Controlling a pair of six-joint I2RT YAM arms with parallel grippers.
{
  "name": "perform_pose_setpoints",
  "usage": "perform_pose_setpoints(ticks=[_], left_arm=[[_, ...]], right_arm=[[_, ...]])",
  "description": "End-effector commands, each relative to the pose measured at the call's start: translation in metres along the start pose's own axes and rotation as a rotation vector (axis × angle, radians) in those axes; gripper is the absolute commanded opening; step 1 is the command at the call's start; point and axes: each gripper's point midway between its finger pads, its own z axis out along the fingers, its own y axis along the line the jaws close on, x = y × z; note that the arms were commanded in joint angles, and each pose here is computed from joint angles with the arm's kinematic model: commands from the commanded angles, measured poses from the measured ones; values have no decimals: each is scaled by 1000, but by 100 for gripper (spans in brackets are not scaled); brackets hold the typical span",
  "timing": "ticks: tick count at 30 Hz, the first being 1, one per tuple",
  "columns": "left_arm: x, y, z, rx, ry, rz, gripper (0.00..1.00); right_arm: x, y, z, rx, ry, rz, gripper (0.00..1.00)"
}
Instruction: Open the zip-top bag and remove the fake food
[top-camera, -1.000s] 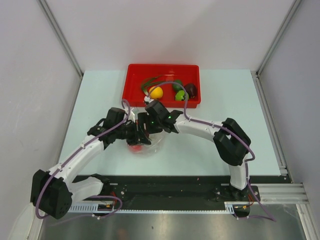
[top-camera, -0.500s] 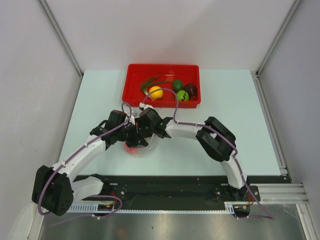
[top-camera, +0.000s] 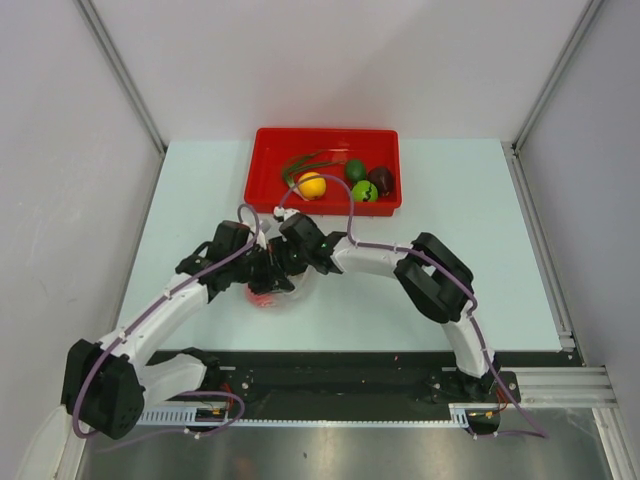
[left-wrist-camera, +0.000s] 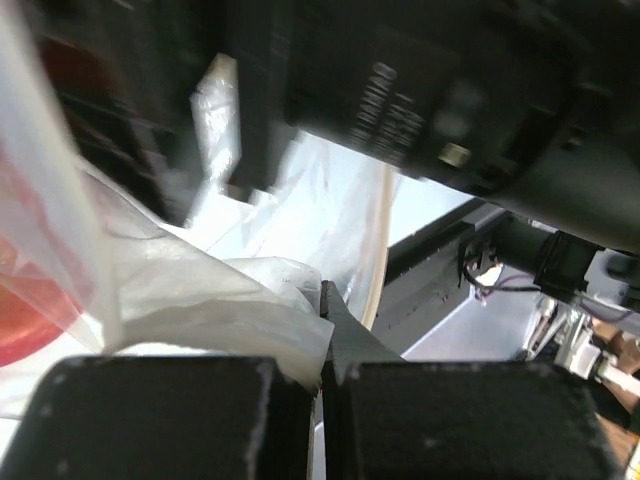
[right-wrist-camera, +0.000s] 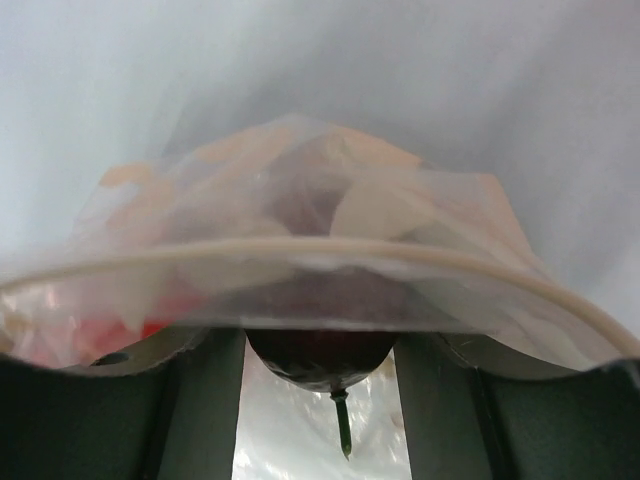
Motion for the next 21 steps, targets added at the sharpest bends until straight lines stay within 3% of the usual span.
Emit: perform_pose_setpoints(ticks=[1,8,13,18,21], left_arm=[[-12,5,-8,-27,-91,-7,0],[-21,18,-11,-85,-159,21,0],[-24,21,-10,-90,-184,29,0],[-24,20,-8,-83,-178,36,0],[-22,19,-8,-72,-163,47,0]], right_arm=[[-25,13,-52,-47,4,-49,6],[-16,27,-107,-149,105,-67,2],[-25,49,-141,-263,95,-71,1],[-63,59,-168,-326,-14,4,2],[-100,38,-178,-262,-143,34,3]])
